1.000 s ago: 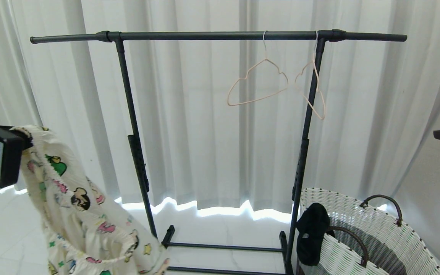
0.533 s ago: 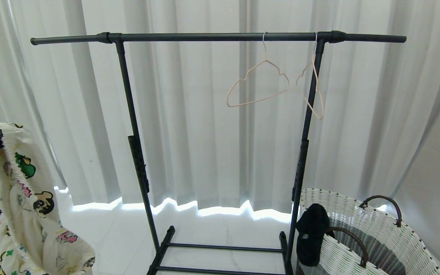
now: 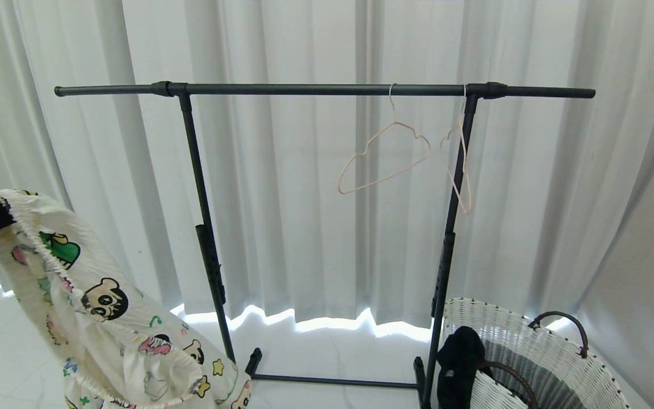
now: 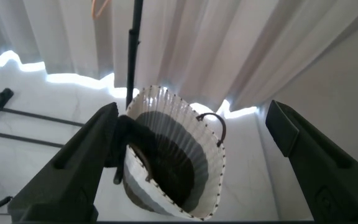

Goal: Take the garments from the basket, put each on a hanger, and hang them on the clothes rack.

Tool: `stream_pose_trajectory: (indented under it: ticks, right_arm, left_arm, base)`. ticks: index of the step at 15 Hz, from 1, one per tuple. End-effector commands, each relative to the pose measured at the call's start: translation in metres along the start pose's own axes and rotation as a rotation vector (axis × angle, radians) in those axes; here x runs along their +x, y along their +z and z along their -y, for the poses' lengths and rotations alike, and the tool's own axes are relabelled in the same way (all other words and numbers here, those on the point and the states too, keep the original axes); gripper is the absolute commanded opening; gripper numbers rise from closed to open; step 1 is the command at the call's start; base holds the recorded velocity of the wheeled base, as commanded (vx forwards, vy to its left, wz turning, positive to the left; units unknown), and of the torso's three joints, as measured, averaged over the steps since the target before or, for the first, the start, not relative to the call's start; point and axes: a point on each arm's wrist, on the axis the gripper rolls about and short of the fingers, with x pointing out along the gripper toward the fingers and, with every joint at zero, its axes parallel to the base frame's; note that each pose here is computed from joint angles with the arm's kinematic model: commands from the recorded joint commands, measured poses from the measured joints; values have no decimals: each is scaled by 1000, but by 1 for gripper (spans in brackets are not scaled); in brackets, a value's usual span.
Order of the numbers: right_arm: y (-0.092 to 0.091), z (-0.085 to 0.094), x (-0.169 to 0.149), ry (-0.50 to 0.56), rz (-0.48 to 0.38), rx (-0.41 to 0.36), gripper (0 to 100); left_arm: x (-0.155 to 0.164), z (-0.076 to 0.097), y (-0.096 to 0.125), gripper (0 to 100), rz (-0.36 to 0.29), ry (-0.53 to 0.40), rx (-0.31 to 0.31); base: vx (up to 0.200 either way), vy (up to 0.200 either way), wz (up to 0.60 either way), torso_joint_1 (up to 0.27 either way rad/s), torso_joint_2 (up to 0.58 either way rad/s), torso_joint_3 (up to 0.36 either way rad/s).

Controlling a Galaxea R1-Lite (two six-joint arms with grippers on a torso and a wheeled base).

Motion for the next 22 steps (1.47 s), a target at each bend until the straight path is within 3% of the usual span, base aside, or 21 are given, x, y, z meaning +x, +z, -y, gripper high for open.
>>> stream_pose_trajectory:
  ticks: [1, 13, 16, 18, 22]
  right_arm:
    - [0, 0, 1, 0, 0, 0, 100]
    - [4, 0, 0, -9, 47, 5, 100]
    - [9, 0, 5, -12, 84, 11, 100]
    - [9, 0, 8, -11, 76, 16, 100]
    - [12, 0, 10, -16, 91, 19, 100]
  left_arm:
    - [1, 1, -1, 0, -6, -1, 4]
    - [8, 1, 5, 0, 1, 0, 10]
    - [17, 2, 15, 0, 63, 12, -4]
    - [17, 2, 16, 0, 66, 11, -3]
    - [16, 2, 16, 0, 69, 12, -5]
  base:
    - [0, 0, 0, 178, -452, -281]
    - [0, 0, 0, 209, -480, -276]
    - [0, 0, 0, 61, -128, -64]
    - [0, 0, 0, 0, 0, 0]
    - [0, 200, 0, 4, -5, 2]
